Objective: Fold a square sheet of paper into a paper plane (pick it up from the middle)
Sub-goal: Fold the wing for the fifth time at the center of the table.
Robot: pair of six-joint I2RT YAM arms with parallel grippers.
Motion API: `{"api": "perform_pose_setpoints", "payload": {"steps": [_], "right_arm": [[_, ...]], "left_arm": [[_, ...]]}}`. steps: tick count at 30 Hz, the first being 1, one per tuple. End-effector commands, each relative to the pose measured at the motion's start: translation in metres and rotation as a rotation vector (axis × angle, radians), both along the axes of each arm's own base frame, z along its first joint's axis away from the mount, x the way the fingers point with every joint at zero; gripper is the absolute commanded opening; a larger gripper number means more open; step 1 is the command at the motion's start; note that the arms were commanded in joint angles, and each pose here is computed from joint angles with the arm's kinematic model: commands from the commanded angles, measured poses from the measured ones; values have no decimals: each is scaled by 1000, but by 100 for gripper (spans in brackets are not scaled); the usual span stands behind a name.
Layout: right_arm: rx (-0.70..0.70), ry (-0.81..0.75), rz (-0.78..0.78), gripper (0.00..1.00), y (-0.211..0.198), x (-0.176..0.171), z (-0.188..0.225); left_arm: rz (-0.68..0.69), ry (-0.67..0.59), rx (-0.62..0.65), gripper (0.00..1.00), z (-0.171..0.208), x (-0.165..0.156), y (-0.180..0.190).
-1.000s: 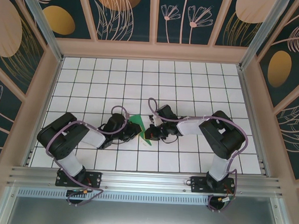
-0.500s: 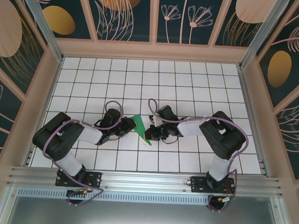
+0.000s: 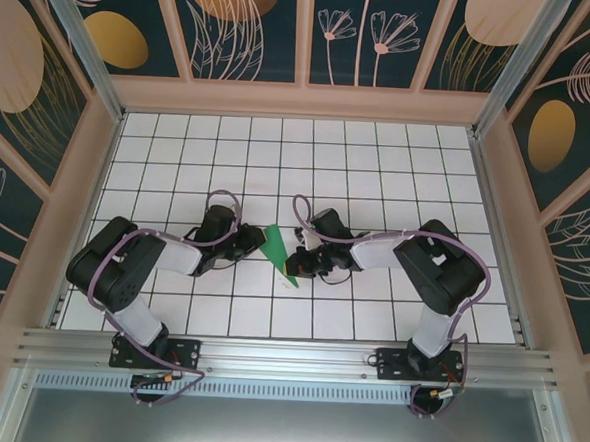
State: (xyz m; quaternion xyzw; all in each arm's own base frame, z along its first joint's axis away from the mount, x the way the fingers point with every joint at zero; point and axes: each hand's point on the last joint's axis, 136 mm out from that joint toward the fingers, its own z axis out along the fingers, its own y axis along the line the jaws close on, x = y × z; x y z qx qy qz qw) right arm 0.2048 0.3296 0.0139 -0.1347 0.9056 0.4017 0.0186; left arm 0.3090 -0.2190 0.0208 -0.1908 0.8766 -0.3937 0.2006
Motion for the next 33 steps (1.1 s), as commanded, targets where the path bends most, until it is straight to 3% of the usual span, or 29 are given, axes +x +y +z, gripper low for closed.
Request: {"api": "perform_pose_setpoints", "payload": {"steps": [1, 17, 22, 28, 33], "right_arm": [[-259, 138, -10, 0, -52, -41, -54], [-233, 104, -25, 1, -44, -29, -42], [-175, 51, -38, 5, -26, -10, -19], [-47, -114, -42, 19, 3, 25, 55], [-93, -242, -123, 29, -16, 50, 81]], "left_arm": [[117, 1, 163, 22, -22, 17, 42], [106, -53, 264, 25, -3, 46, 55], [51, -124, 175, 25, 33, 49, 39], [8, -164, 58, 27, 65, 35, 27], [12, -155, -37, 30, 74, 13, 25]]}}
